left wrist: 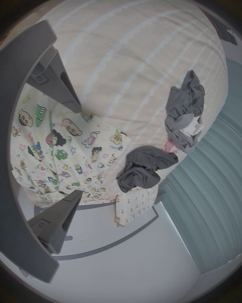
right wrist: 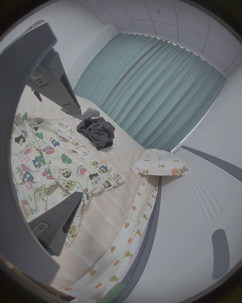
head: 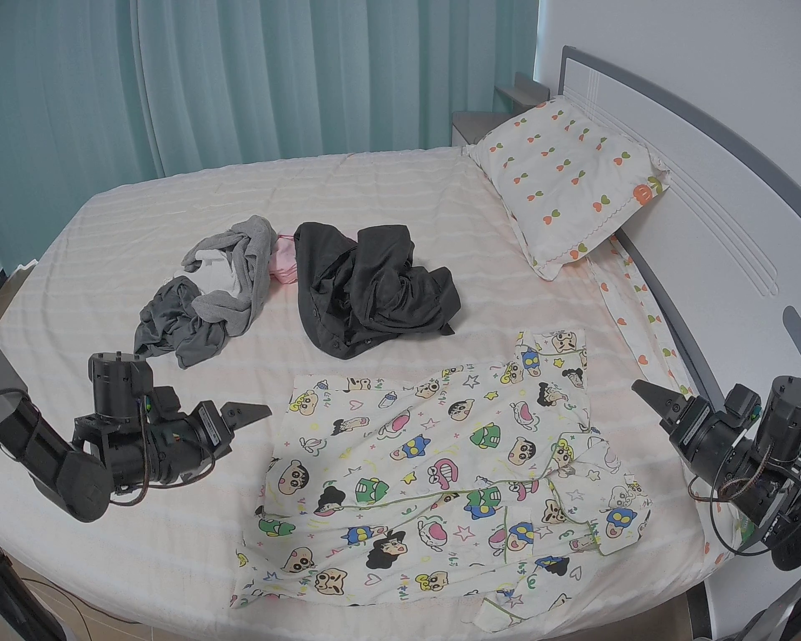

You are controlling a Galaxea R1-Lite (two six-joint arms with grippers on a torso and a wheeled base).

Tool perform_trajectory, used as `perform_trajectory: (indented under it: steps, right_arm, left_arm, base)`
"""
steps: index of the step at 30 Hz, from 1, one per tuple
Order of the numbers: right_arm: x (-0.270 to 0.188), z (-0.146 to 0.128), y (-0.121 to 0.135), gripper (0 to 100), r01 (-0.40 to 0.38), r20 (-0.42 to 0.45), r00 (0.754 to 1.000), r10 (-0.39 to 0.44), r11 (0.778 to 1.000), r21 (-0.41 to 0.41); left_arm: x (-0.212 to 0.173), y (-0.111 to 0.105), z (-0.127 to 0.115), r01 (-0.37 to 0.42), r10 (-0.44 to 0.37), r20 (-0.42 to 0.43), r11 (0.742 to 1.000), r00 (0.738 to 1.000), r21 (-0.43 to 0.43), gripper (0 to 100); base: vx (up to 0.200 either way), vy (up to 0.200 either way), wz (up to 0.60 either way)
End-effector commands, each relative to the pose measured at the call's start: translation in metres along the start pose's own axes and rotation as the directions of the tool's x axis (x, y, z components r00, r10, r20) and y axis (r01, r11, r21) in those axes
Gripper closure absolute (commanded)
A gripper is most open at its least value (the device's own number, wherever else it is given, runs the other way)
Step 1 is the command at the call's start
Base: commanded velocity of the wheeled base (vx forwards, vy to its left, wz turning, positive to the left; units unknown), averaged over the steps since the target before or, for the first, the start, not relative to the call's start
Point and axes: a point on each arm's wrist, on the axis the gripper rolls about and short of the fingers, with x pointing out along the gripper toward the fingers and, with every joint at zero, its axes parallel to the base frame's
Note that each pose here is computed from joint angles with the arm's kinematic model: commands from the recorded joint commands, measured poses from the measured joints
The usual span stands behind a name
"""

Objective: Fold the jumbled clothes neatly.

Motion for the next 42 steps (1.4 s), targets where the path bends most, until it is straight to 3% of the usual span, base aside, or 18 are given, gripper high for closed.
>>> perform_trajectory:
  steps: [1,24,30,36,42]
  right_arm:
    - [-0.006,-0.004,0.004,0,-0.029,-0.015,0.999,0.029,1.000,-0.006]
    - [-0.009,-0.008,0.006,0,-0.039,-0.031,0.999,0.038,0.999,-0.016]
    - [-0.009,-0.010,0.005,0,-0.038,-0.043,0.998,0.037,0.999,-0.018]
    - [-0.004,-0.022,0.001,0,-0.010,-0.103,0.995,0.007,1.000,-0.029]
    - [-0.002,-0.032,0.000,0,-0.009,-0.155,0.988,0.002,0.999,-0.042]
  left_arm:
    - [-0.012,0.001,-0.019,-0.018,0.019,-0.035,1.000,0.999,0.013,0]
    - [-0.018,-0.011,-0.046,-0.049,0.049,-0.063,0.999,0.997,0.005,0]
    - [-0.019,-0.009,-0.048,-0.057,0.057,-0.069,0.998,0.996,0.007,0]
    - [-0.015,-0.013,-0.052,-0.046,0.047,-0.086,0.999,0.995,0.022,0]
    - [-0.004,-0.020,-0.042,-0.048,0.049,-0.036,0.999,0.998,0.025,0]
  base:
    - [0.000,0.000,0.00]
    - [0.000,0.000,0.00]
    - [-0.200,0.000,0.00]
    - [-0.100,0.000,0.00]
    - [0.000,0.000,0.00]
